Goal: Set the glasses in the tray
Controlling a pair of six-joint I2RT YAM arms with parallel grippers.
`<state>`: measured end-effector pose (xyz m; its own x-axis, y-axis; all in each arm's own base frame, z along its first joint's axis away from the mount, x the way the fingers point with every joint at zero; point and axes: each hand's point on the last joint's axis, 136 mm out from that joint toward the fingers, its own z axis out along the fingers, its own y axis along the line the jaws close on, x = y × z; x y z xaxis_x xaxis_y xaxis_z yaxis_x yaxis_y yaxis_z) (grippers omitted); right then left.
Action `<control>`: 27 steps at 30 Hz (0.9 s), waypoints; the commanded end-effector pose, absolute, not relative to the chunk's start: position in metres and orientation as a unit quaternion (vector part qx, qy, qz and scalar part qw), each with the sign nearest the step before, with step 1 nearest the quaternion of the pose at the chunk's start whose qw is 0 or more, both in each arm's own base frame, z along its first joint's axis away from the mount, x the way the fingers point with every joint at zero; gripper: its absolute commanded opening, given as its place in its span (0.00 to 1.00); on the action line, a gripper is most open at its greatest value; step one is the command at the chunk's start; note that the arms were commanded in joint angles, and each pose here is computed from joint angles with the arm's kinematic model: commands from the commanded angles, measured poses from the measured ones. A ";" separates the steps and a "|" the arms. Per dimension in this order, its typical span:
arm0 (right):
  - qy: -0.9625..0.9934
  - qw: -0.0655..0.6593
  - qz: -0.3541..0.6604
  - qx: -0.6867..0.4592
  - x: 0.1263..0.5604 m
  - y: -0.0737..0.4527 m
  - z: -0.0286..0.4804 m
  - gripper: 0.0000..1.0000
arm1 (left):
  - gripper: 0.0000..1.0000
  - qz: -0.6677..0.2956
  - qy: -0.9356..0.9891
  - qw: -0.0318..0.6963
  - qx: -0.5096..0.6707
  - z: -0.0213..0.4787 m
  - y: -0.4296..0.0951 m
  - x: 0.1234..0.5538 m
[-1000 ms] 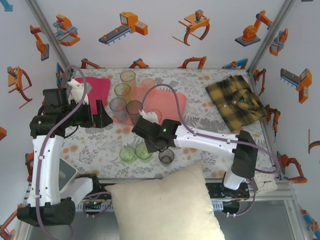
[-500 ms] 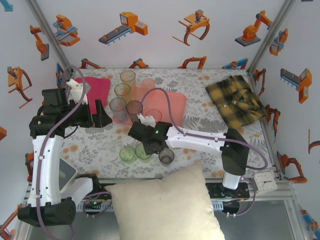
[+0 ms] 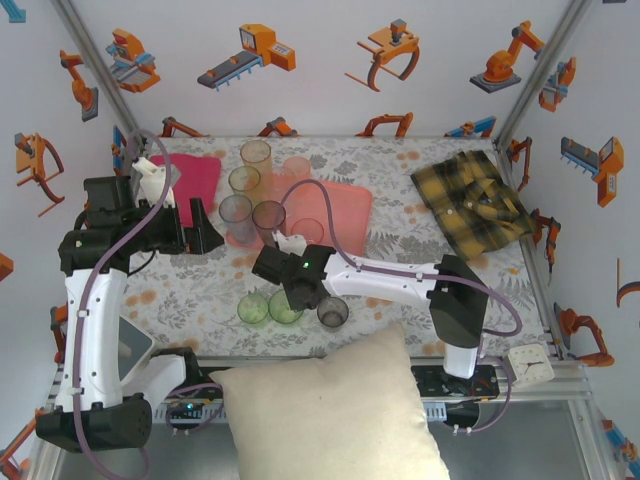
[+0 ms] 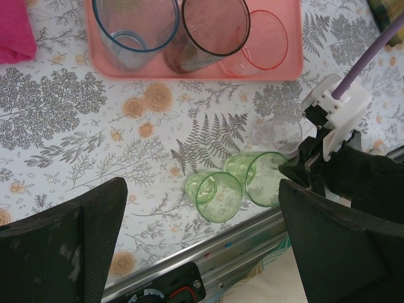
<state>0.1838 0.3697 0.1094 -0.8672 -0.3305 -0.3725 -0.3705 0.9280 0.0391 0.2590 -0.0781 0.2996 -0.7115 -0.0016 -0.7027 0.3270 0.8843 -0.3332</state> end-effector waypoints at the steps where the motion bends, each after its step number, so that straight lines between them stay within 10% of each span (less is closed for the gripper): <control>1: 0.966 0.187 0.043 -0.175 0.187 0.371 0.111 0.15 | 0.97 -0.233 0.896 0.369 0.086 0.300 -0.080 0.260; 27: 0.959 0.211 0.078 -0.170 0.189 0.365 0.152 0.01 | 0.97 -0.233 0.892 0.378 0.085 0.306 -0.079 0.258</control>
